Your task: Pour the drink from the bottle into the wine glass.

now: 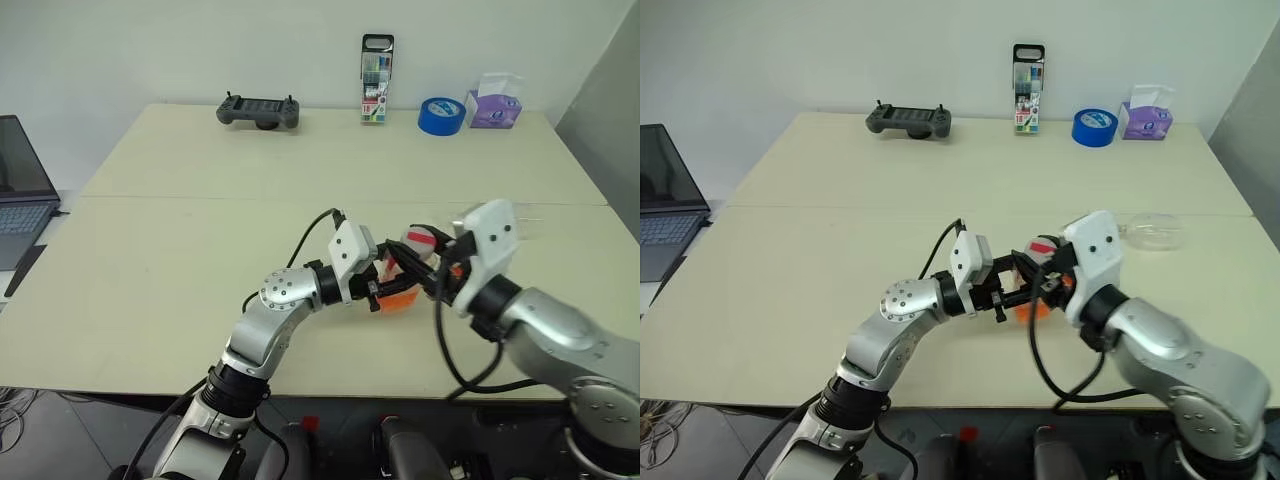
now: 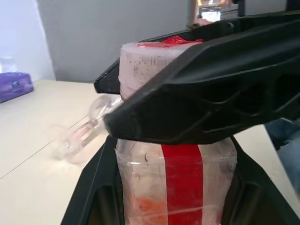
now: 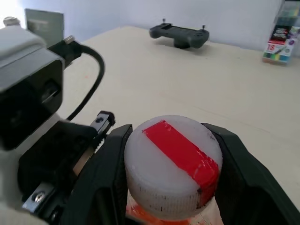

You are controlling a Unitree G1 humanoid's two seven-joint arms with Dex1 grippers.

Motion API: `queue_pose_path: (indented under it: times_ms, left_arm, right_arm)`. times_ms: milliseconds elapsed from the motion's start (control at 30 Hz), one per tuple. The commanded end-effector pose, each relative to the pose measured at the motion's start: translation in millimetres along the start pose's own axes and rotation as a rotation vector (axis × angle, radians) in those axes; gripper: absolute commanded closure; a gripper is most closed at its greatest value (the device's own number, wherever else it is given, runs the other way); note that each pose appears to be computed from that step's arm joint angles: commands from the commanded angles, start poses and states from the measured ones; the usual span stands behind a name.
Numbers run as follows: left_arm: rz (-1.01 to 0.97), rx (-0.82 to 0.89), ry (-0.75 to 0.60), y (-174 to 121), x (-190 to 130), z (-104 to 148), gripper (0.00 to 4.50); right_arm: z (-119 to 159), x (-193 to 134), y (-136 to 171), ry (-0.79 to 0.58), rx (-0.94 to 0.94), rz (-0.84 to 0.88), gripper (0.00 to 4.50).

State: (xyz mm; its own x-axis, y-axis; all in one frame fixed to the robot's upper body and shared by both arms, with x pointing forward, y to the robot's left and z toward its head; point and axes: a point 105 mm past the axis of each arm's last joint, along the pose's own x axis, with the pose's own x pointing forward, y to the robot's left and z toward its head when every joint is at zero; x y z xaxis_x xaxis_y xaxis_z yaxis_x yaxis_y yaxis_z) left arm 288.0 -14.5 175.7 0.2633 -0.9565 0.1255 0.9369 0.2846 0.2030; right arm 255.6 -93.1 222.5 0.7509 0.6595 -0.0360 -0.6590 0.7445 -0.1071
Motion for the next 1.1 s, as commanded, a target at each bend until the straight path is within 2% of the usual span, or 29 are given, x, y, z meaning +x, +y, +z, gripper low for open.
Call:
queue_pose_path:
  times_ms: [33, 133, 367, 500, 600, 633, 800, 967, 1100]
  left_arm:
    - [0.015, 0.036, -0.028, 3.9, 0.1, 11.1, 2.61]
    - [0.005, 0.047, -0.024, 2.0, 2.5, 11.8, 2.61]
    - [0.012, 0.058, -0.029, 5.3, 2.4, 16.4, 2.61]
    - [0.010, 0.057, -0.024, 5.2, 1.5, 15.6, 2.63]
    - [0.009, 0.050, -0.025, 4.3, 2.3, 14.5, 2.63]
    - [0.008, 0.048, -0.025, 3.7, 2.5, 14.0, 2.63]
    - [0.015, 0.035, -0.030, 5.6, 4.7, 11.0, 2.63]
    - [0.077, 0.033, -0.061, 16.7, 4.3, 11.3, 2.63]
    - [0.195, 0.071, -0.121, 36.7, 0.3, 18.0, 2.65]
  right_arm:
    - [28.9, -5.5, 11.6, -0.083, -0.027, 0.361, 2.52]
    - [36.7, -3.3, 3.1, -0.109, -0.014, 0.482, 2.52]
    - [30.5, -6.7, 4.3, -0.028, -0.072, 0.681, 2.52]
    - [34.9, 8.2, -12.7, -0.055, -0.110, 0.544, 2.52]
    - [41.7, 8.4, -10.9, -0.101, -0.099, 0.484, 2.52]
    - [43.8, 7.6, -9.1, -0.114, -0.097, 0.468, 1.80]
    - [54.0, 6.0, -1.2, -0.170, -0.111, 0.309, 0.21]
    - [53.1, 6.4, -5.6, -0.177, -0.096, 0.072, 0.16]
    - [41.3, 1.3, -19.5, -0.137, -0.089, -0.219, 0.16]
